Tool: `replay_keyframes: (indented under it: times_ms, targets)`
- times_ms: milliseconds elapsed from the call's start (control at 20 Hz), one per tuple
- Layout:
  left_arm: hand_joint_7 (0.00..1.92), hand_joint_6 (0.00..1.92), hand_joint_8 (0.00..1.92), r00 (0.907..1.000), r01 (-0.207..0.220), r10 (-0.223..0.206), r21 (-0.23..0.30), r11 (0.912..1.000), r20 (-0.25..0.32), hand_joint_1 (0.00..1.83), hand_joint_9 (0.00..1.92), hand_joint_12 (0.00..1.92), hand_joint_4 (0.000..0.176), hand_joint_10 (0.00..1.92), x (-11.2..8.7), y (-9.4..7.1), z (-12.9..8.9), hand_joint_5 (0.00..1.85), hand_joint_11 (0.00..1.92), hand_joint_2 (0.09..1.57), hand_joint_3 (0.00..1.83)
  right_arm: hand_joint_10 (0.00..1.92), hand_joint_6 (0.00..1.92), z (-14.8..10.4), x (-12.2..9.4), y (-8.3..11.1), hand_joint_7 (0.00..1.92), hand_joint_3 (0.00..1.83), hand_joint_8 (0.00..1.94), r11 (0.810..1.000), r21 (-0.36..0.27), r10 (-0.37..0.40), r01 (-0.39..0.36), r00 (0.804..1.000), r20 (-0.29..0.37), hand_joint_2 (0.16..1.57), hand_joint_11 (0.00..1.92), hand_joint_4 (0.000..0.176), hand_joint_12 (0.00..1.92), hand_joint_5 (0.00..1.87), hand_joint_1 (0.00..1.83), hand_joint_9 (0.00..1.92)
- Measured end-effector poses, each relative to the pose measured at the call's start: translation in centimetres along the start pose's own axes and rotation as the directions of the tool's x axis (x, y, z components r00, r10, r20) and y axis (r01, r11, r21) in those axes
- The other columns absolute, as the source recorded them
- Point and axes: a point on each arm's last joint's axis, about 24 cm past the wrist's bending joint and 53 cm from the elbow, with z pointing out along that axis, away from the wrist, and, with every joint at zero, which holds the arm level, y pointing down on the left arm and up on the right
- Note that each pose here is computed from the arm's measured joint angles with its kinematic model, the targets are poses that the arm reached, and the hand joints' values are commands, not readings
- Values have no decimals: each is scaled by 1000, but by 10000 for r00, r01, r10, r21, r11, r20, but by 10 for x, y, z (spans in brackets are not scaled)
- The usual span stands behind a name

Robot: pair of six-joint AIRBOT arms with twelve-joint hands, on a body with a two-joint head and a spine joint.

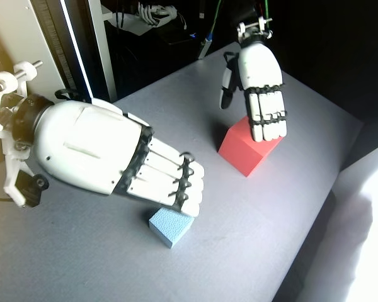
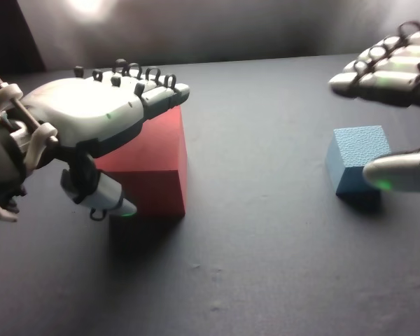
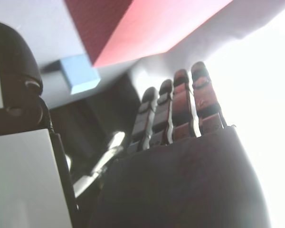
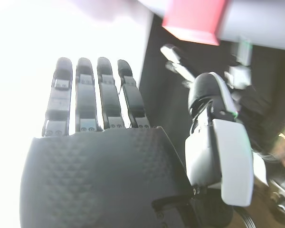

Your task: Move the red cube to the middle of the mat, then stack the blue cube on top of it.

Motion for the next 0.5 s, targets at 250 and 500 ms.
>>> replay_keyframes:
  times_ms: [250,500]
  targets:
    - [0,0,0,9999,-144,144,17,9999,11,1264,0,0,0,0,2,2,16,0,0,848,8,8,7,0,-1,-1,181,0,8,10000,45,73,-73,10000,31,1196,0,0,334,188,121,157]
    - [0,0,0,9994,-336,339,-311,9989,64,1255,0,0,0,0,0,12,22,0,0,851,9,2,2,0,-2,-1,192,1,2,10000,27,37,-38,10000,51,1201,0,0,348,195,129,162]
